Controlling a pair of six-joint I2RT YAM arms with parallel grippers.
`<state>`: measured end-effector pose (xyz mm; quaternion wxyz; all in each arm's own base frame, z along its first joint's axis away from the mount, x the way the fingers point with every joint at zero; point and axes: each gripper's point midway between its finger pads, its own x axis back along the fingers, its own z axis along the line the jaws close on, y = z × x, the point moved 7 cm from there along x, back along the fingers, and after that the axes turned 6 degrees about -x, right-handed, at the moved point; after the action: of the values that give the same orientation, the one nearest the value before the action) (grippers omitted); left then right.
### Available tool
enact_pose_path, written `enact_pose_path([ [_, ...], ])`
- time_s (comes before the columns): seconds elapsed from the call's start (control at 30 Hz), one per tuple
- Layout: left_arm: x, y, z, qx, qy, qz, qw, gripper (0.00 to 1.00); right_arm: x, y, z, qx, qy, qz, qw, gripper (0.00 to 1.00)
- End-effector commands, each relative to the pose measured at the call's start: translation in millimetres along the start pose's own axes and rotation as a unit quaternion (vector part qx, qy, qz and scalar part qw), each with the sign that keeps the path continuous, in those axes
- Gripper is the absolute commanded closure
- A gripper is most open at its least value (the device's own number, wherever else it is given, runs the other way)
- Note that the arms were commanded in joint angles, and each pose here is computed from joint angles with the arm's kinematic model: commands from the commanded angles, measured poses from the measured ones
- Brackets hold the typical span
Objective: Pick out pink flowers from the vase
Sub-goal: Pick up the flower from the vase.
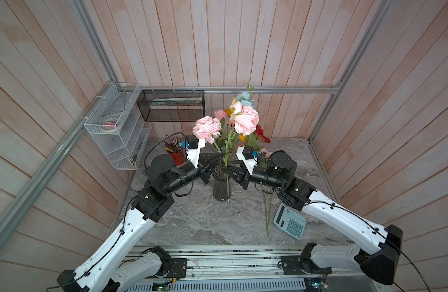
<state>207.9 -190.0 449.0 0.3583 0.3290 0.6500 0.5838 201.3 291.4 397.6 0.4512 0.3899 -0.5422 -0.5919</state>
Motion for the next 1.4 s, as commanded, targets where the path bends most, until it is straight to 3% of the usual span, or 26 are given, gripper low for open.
enact_pose_path([
  [0.0,4,1,-2,-0.011,0.001,-0.010,1.000,1.00,2,11,6,0.007,0.008,-0.010,1.000,1.00],
  [0.2,2,-8,1,-0.005,0.008,-0.006,1.000,0.97,7,13,6,0.016,-0.007,-0.017,1.000,1.00],
  [0.3,7,-15,-2,-0.008,0.001,-0.013,1.000,0.63,9,14,6,0.018,-0.016,-0.018,1.000,1.00],
  [0.43,18,-32,-12,-0.032,-0.033,-0.024,0.999,0.43,13,16,4,0.018,-0.031,-0.021,0.999,1.00],
  [0.5,25,-46,-18,-0.059,-0.055,-0.029,0.996,0.37,15,18,3,0.018,-0.041,-0.023,0.999,1.00],
  [0.7,30,-97,-20,-0.127,-0.060,0.006,0.990,0.36,35,28,-1,0.005,-0.104,-0.027,0.994,1.00],
  [0.9,21,-129,-14,-0.123,-0.056,0.025,0.991,0.36,82,26,-12,-0.011,-0.224,-0.022,0.974,1.00],
  [1.17,1,-147,-27,-0.148,-0.073,0.067,0.984,0.36,152,7,-50,-0.079,-0.365,-0.016,0.927,1.00],
  [1.37,-6,-160,-31,-0.167,-0.065,0.101,0.979,0.36,190,-33,-89,-0.170,-0.434,0.028,0.884,1.00],
])
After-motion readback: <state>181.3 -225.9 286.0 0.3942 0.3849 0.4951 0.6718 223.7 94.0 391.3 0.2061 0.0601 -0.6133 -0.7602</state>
